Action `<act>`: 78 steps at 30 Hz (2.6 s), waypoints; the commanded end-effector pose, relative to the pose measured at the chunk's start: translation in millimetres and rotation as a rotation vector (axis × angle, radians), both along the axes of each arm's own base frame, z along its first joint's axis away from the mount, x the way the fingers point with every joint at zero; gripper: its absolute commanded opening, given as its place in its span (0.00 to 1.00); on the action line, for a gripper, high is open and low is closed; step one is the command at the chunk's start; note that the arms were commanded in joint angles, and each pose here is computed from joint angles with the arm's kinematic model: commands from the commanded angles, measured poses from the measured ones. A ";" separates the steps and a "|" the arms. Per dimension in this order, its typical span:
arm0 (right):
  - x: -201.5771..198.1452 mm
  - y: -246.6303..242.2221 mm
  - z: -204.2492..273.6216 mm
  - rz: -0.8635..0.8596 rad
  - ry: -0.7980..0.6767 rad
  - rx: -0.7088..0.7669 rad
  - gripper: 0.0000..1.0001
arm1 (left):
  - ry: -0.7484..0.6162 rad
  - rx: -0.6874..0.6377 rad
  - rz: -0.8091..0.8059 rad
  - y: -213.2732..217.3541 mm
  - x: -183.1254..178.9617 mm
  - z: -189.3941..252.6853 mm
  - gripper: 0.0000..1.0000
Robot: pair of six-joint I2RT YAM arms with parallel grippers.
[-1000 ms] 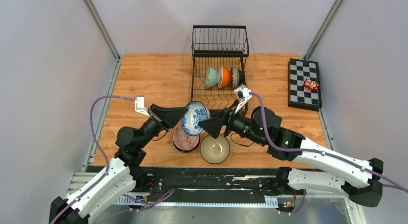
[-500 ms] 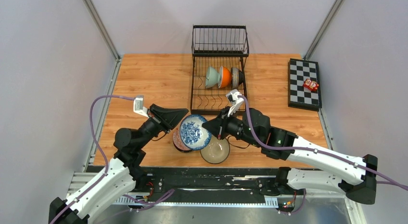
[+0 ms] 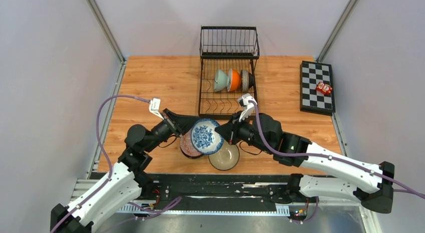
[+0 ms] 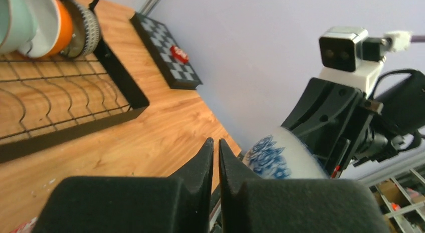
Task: Load the bowls into the dish rack
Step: Place the bowl in the dish rack.
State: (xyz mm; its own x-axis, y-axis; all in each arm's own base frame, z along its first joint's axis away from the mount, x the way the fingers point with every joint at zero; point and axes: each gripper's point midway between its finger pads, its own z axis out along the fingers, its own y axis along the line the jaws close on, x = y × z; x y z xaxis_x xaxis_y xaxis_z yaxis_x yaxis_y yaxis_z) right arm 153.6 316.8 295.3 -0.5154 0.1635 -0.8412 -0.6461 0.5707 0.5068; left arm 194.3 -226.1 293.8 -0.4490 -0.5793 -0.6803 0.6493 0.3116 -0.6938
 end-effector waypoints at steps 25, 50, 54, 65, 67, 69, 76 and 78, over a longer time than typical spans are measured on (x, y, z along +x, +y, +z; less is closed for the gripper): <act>60.7 -50.7 -21.2 -0.271 -0.213 -0.556 0.03 | 0.273 0.577 0.036 18.4 -6.5 -59.5 0.73; 58.2 -11.4 -12.7 -0.290 -0.274 -0.642 0.03 | 0.335 0.601 0.133 -5.2 11.8 -89.7 0.45; 56.4 -10.1 -9.6 -0.294 -0.286 -0.637 0.03 | 0.337 0.592 0.120 -7.9 10.8 -90.9 0.22; 45.6 -5.1 -3.8 -0.241 -0.266 -0.559 0.03 | 0.301 0.540 0.130 -7.3 11.1 -77.6 0.00; 41.6 -6.3 -0.2 -0.227 -0.257 -0.528 0.07 | 0.286 0.524 0.135 -6.5 11.1 -73.3 0.00; 36.6 -7.7 5.3 -0.207 -0.252 -0.479 0.16 | 0.269 0.505 0.138 -5.9 10.7 -68.2 0.00; 15.2 -21.0 29.0 -0.139 -0.240 -0.296 0.56 | 0.205 0.449 0.111 -8.7 7.6 -51.5 0.00; 9.9 -24.1 31.7 -0.120 -0.245 -0.251 0.72 | 0.184 0.416 0.096 -10.0 6.8 -46.5 0.00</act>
